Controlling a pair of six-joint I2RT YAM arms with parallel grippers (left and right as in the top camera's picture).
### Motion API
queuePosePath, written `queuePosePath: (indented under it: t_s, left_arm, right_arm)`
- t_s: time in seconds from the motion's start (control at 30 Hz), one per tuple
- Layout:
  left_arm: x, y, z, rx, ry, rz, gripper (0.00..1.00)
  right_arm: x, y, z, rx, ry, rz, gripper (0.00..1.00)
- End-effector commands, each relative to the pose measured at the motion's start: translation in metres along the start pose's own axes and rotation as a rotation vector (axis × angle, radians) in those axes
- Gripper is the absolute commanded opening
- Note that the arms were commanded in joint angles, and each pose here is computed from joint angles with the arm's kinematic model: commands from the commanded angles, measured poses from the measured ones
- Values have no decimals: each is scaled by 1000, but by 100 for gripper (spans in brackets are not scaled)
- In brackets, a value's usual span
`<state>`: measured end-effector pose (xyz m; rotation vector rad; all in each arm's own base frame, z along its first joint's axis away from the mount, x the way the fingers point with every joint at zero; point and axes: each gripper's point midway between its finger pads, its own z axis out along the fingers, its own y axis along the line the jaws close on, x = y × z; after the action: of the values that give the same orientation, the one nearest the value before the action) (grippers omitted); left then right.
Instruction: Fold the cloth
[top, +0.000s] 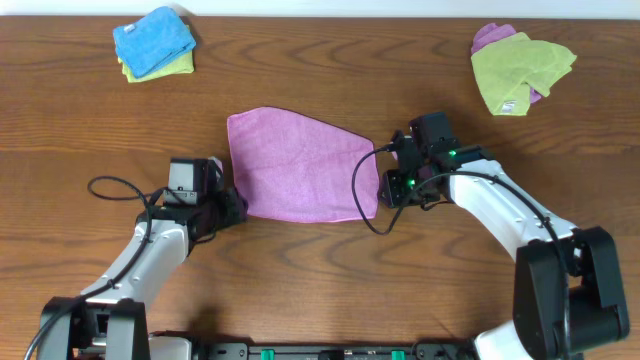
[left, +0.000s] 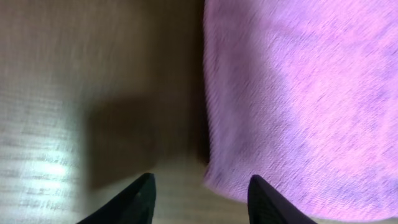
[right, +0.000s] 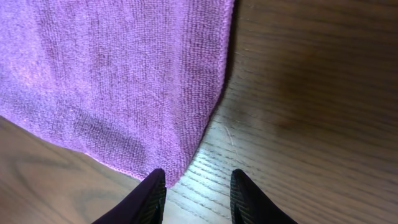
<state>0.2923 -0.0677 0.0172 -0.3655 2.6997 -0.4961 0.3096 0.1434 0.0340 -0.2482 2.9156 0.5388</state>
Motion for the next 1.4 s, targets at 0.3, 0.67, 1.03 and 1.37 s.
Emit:
queuePosePath:
  t_s: [0.3, 0.67, 1.03, 1.37]
  left_arm:
    - [8, -7, 26, 84, 64, -77, 62]
    - [7, -28, 24, 202, 84, -98, 64]
    - [10, -35, 22, 237, 103, -112, 68]
    - [14, -44, 19, 290, 134, -130, 68]
  right_arm:
    - [-32, 49, 3, -105, -132, -184, 2]
    - [-67, 45, 34, -119, -229, -123, 1]
    - [-111, 52, 46, -144, -318, -127, 1]
    - [-121, 47, 71, -139, -268, -103, 1]
